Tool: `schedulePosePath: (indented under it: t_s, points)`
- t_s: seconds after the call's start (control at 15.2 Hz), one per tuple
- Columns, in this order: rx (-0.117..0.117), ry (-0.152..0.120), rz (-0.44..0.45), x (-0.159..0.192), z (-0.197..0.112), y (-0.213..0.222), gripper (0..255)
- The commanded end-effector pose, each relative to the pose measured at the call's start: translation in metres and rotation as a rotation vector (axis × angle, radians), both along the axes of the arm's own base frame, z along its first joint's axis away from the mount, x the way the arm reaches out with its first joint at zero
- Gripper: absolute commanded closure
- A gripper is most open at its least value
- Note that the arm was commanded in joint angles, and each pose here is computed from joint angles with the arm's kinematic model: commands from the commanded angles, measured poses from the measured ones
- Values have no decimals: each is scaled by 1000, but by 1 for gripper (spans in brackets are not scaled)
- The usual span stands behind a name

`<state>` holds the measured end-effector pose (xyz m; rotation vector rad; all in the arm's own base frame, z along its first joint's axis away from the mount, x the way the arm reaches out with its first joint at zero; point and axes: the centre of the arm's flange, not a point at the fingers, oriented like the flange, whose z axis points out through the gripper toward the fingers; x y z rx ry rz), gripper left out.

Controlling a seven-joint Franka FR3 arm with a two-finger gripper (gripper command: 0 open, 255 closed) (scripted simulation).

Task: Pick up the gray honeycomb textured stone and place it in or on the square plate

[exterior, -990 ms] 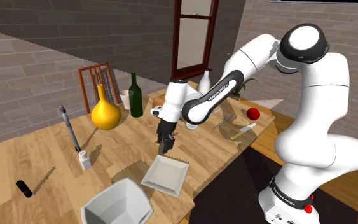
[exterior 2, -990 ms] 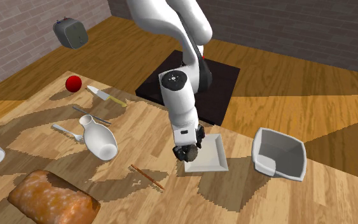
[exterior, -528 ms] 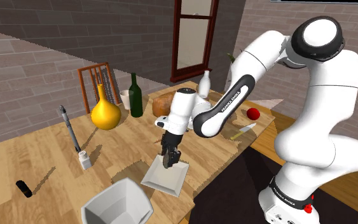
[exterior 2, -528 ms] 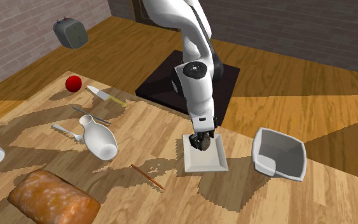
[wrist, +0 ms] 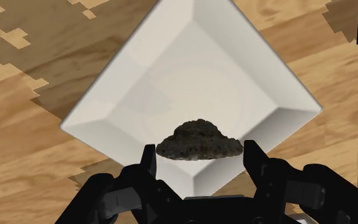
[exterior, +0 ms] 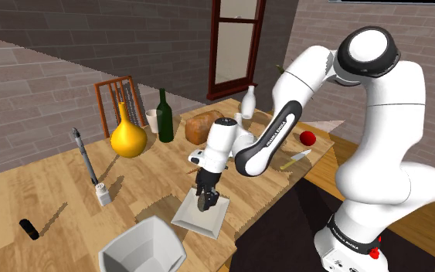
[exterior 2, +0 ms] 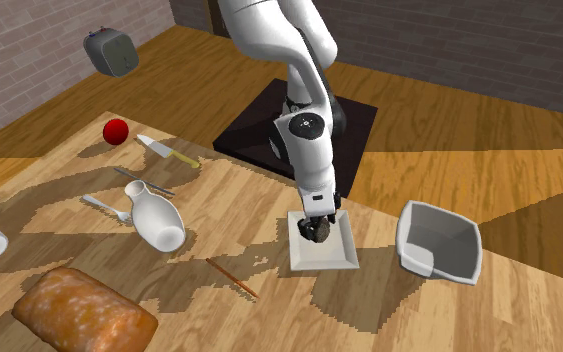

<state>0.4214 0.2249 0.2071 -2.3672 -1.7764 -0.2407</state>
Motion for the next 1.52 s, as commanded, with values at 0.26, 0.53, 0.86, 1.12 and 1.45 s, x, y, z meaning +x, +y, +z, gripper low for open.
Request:
schedulePosePath:
  t_s: [0.26, 0.53, 0.86, 1.12, 1.45]
  points:
    - [0, 0, 0, -1, -31, 0, 255]
    - [0, 0, 0, -1, -31, 0, 255]
    - [0, 0, 0, -1, -31, 0, 0]
    - [0, 0, 0, -1, -31, 0, 0]
    - [0, 0, 0, -2, 17, -11, 0]
